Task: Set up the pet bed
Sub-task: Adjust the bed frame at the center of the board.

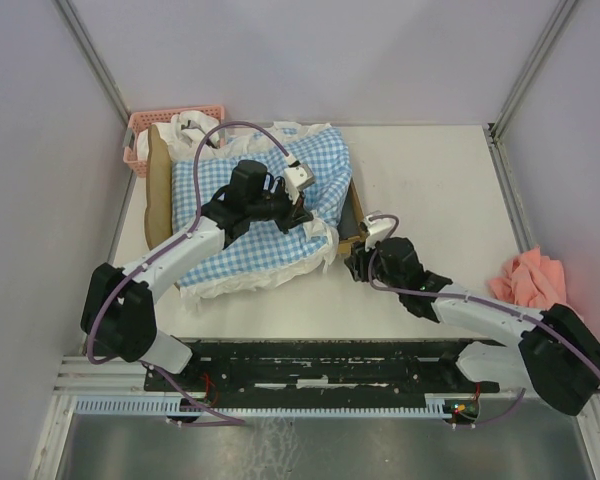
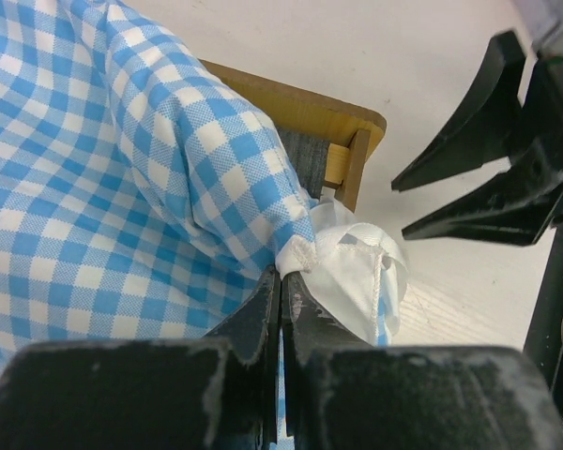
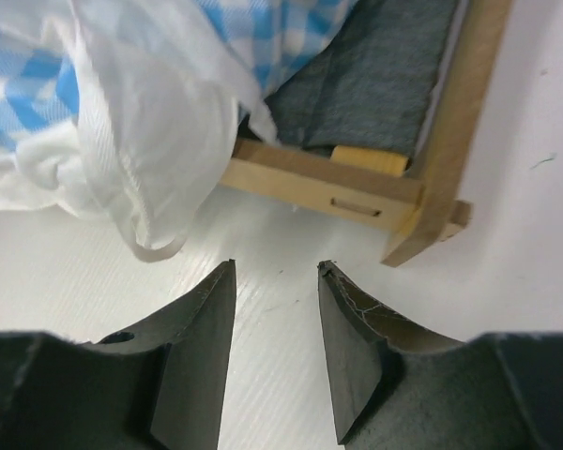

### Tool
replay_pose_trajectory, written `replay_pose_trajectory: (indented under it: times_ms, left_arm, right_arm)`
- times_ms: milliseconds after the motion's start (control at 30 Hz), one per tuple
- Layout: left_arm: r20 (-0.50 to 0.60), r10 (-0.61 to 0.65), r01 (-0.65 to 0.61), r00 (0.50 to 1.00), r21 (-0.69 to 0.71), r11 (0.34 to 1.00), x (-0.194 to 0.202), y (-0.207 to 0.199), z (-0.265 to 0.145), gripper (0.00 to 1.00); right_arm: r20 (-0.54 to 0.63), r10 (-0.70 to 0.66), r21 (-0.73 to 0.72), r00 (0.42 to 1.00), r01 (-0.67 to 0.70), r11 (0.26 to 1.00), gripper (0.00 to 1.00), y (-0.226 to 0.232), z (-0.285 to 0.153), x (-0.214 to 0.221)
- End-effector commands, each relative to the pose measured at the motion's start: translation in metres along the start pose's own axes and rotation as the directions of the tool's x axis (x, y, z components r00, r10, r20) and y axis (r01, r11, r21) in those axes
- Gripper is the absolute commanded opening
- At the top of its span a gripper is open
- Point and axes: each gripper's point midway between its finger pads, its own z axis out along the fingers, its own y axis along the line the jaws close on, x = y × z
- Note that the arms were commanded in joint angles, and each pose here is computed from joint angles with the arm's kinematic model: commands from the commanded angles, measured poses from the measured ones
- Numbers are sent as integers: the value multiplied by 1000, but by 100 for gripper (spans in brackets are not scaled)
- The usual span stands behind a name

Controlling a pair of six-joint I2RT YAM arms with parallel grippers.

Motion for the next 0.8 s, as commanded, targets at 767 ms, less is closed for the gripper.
replay_pose_trajectory:
  times_ms: [767]
  left_arm:
    - [54, -126, 124, 991, 44, 991, -13, -11, 1, 3]
  right_arm:
    - [335, -177, 184, 925, 120, 976, 54, 5, 74, 21]
